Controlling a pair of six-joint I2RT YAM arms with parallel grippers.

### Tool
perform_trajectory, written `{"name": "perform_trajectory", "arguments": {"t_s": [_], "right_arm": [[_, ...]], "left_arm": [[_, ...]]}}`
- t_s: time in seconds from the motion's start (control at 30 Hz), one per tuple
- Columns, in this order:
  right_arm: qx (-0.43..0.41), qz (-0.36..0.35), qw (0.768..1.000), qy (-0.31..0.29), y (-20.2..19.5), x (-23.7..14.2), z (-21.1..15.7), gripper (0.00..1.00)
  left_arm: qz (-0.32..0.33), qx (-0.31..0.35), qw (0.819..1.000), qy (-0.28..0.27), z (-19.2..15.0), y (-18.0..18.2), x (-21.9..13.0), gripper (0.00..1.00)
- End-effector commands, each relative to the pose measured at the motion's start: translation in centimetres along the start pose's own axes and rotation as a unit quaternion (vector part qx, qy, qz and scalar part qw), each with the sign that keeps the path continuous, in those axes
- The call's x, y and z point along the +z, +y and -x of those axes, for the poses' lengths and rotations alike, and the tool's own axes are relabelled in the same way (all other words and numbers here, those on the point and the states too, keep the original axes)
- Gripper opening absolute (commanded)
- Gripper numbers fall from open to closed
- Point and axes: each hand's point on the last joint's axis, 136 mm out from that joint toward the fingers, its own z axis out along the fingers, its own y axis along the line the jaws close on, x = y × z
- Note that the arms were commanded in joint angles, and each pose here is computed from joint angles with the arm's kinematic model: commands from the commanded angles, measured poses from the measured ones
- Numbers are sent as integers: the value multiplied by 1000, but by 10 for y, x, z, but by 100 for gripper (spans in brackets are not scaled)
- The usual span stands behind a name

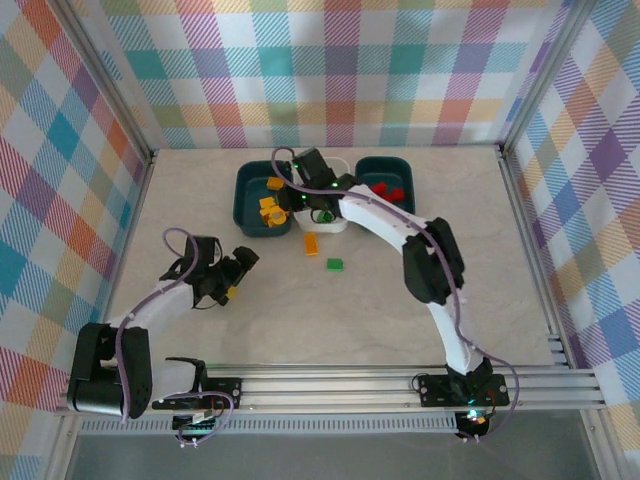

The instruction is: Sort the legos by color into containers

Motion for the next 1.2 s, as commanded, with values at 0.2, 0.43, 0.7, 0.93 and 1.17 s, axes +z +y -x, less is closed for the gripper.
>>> {"name": "perform_trajectory", "arguments": {"t_s": [0.2, 0.43, 0.7, 0.93, 1.17], "right_arm": [[-40, 3, 999, 8, 11, 33, 24, 59], [-50, -9, 998, -38, 19, -22, 43, 65], [-105, -54, 992, 35, -24, -82, -67, 72], [-129, -51, 980, 145, -50, -94, -163, 81], [-159, -61, 970, 171, -61, -66, -175, 82]], "left_arm": [[-27, 17, 999, 19, -9, -7, -10, 100], [-51, 27, 998, 17, -6, -20, -11, 100], [-69, 50, 995, 44, -17, -31, 1, 100], [-101, 89, 988, 81, -41, -62, 21, 100], [-103, 85, 987, 87, -47, -71, 36, 100]]}}
